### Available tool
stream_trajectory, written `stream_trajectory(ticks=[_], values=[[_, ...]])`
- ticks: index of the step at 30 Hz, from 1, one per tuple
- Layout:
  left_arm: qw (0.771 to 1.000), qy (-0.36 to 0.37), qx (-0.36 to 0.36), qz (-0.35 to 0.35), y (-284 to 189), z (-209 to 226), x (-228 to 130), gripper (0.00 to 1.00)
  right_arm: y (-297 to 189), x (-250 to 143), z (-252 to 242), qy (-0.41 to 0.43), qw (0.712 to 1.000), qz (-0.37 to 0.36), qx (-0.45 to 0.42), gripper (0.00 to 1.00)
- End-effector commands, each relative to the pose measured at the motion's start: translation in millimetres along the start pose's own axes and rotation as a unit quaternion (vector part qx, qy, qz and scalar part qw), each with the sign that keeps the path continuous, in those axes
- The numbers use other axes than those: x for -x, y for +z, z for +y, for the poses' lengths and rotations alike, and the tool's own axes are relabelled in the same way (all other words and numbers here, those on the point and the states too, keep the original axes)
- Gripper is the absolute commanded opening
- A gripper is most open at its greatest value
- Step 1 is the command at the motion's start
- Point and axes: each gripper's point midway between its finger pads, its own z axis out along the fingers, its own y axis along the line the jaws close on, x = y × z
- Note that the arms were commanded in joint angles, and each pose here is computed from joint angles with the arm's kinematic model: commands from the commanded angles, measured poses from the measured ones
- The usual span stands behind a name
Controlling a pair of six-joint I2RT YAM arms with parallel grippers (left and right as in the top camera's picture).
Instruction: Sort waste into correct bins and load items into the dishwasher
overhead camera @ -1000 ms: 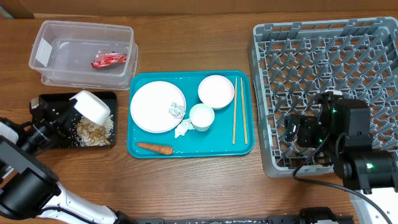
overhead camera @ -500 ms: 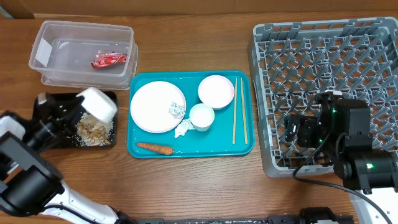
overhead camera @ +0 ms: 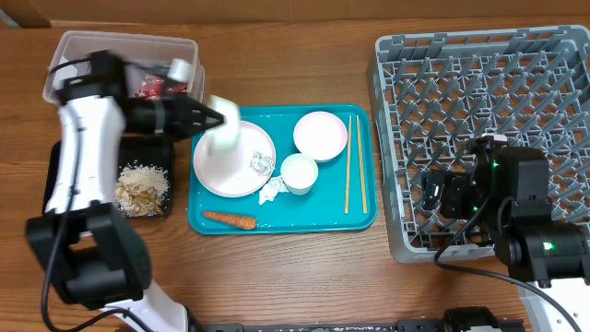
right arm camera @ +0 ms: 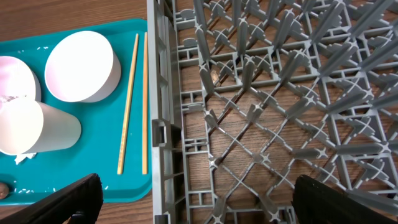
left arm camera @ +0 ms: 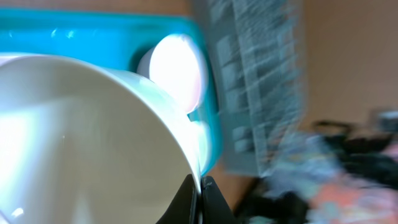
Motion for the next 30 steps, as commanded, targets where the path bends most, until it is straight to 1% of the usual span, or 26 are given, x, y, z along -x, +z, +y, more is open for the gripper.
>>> stream_trajectory(ticks=[1,2,3,4,5,6,7,10,13,20,22,25,26,28,29,30], values=[[0.977,0.032,0.205,0.051,27,26,-11,0.04,-7,10,5,-0.004,1.000,-0.017,0.007,1.00],[0.968,0.042,0.242,0.058,34,29,-12,0.04,-7,10,5,-0.004,1.000,-0.017,0.007,1.00],[0.954,0.050,0.290,0.061,41,34,-13,0.04,-7,10,5,-0.004,1.000,-0.017,0.007,1.00],[0.943,0.053,0.321,0.061,44,38,-14,0.04,-7,10,5,-0.004,1.000,-0.017,0.007,1.00],[0.927,0.057,0.366,0.061,48,43,-16,0.04,-7,10,5,-0.004,1.000,-0.017,0.007,1.00],[0.918,0.058,0.388,0.061,53,46,-19,0.04,-7,10,5,-0.004,1.000,-0.017,0.007,1.00],[0.916,0.059,0.393,0.063,59,46,-22,0.04,-7,10,5,-0.004,1.000,-0.017,0.007,1.00],[0.914,0.068,0.393,0.080,78,47,-34,0.04,-7,10,5,-0.004,1.000,-0.017,0.007,1.00],[0.908,0.048,0.408,0.082,81,54,-39,0.04,-7,10,5,-0.004,1.000,-0.017,0.007,1.00],[0.907,0.039,0.411,0.088,84,60,-41,0.05,-7,10,5,-0.003,1.000,-0.017,0.007,1.00],[0.906,0.037,0.411,0.088,84,60,-41,0.16,-7,10,5,-0.003,1.000,-0.017,0.007,1.00],[0.907,0.037,0.411,0.088,84,60,-41,0.18,-7,10,5,-0.004,1.000,-0.016,0.007,1.00],[0.907,0.037,0.411,0.088,84,60,-42,0.20,-7,10,5,-0.004,1.000,-0.016,0.007,1.00],[0.907,0.036,0.410,0.090,84,60,-42,0.19,-7,10,5,-0.004,1.000,-0.016,0.007,1.00],[0.908,0.035,0.408,0.091,85,60,-43,0.18,-7,10,5,-0.003,1.000,-0.016,0.007,1.00],[0.916,0.032,0.388,0.096,90,54,-46,0.18,-7,10,5,-0.004,1.000,-0.016,0.007,1.00]])
